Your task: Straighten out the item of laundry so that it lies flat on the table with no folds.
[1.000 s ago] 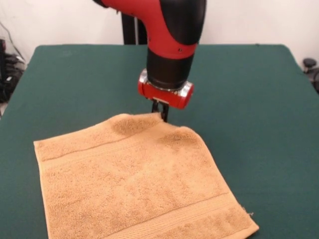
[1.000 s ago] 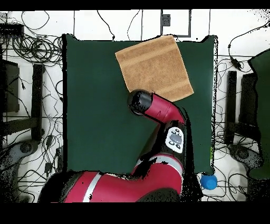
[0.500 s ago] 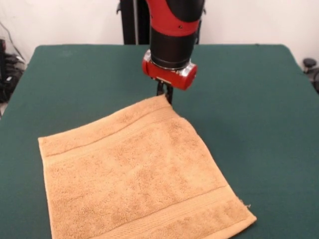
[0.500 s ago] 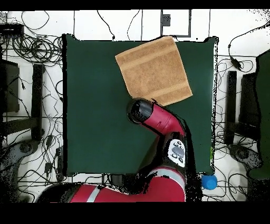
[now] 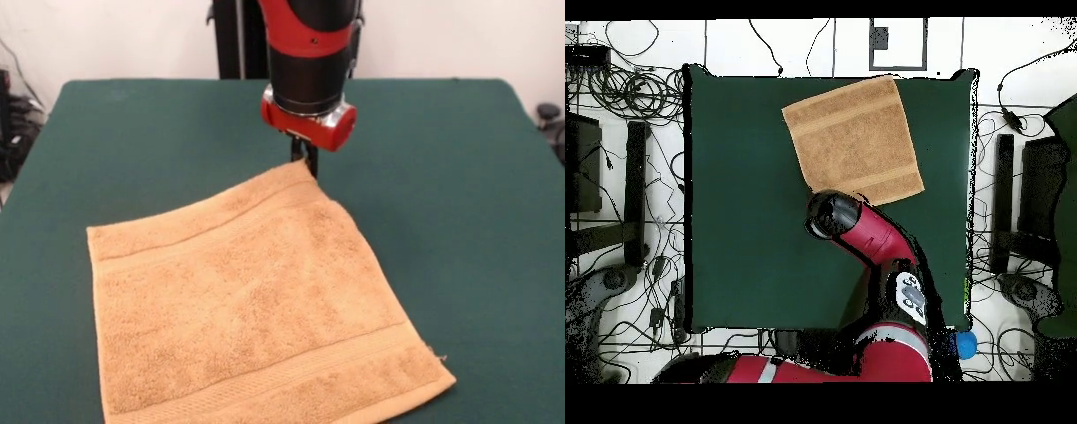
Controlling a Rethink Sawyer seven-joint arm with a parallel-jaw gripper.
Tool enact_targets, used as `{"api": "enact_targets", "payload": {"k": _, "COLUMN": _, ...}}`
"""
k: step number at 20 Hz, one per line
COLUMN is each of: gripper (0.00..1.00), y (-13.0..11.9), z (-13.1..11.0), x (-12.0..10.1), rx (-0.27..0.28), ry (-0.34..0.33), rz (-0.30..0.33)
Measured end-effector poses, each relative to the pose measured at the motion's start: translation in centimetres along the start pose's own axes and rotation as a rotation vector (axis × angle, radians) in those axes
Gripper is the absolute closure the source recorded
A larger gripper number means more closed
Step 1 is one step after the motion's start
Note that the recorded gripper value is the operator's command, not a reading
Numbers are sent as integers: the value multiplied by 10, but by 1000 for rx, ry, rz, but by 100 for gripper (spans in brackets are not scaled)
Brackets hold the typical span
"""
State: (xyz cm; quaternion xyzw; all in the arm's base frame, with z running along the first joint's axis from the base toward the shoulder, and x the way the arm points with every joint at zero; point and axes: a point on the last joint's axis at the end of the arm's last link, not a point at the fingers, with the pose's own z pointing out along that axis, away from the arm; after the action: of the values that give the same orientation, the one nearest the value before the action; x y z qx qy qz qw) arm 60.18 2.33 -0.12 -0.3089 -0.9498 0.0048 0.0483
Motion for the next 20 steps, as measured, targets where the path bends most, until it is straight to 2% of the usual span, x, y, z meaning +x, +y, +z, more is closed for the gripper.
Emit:
{"api": "enact_targets", "payload": {"k": 12, "gripper": 100, "y": -5, "z": 11, "x": 18, "rx": -16, "ry": 61, "rz": 19}}
{"api": "enact_targets", "payload": {"k": 20, "gripper": 100, "y": -5, "z": -1, "x": 35, "rx": -42, "ry": 93, "rz": 34}}
